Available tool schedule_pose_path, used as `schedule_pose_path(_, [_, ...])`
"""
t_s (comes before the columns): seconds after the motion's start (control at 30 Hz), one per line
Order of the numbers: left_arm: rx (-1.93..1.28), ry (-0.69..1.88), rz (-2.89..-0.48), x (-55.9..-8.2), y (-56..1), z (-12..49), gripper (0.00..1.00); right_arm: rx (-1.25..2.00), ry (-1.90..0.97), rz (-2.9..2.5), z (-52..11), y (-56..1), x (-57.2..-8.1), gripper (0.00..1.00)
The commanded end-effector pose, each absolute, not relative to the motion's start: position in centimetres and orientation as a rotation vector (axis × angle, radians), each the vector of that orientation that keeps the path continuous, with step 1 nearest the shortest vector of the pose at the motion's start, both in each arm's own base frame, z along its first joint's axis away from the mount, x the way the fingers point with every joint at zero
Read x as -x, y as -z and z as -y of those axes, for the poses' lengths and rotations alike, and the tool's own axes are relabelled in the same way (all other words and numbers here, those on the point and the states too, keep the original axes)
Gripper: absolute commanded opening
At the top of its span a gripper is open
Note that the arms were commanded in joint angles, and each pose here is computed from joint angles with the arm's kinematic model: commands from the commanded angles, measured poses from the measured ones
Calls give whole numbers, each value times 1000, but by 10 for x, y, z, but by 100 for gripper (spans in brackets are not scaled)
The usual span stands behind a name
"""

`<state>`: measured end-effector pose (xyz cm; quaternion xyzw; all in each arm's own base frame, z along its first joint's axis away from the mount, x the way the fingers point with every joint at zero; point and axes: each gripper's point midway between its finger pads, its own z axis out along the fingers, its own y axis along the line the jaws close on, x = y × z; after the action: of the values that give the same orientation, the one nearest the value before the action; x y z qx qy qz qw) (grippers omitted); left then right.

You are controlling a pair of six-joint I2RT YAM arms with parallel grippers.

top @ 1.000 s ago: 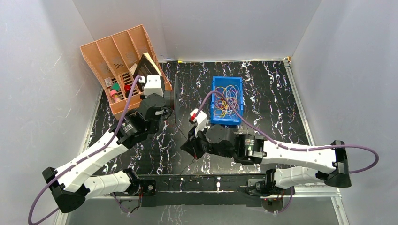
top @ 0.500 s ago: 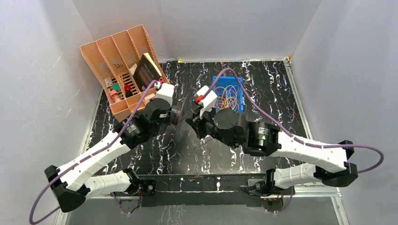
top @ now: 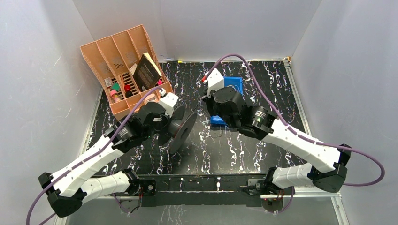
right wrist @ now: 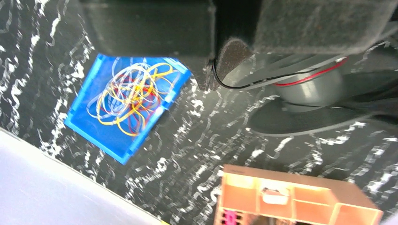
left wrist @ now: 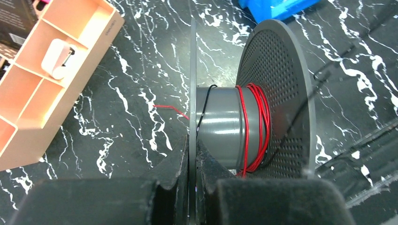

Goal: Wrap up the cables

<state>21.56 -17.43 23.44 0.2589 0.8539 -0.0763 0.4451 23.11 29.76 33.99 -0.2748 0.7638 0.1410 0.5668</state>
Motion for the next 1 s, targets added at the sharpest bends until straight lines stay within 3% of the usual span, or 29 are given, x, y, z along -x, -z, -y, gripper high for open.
schedule_pose_path(0.0, [-667,366,-2010,-199,-277,184,0,562,-255,-1802,-270,-334,-254,0])
schedule_pose_path(0.4, [-680,593,-1874,-168,-329,188,0,362,-271,-2035,-225,-235,-287,0])
schedule_pose_path(0.97, [-288,700,-1679,-178,-397,166,0,373,-793,-2202,-264,-136,-232,0])
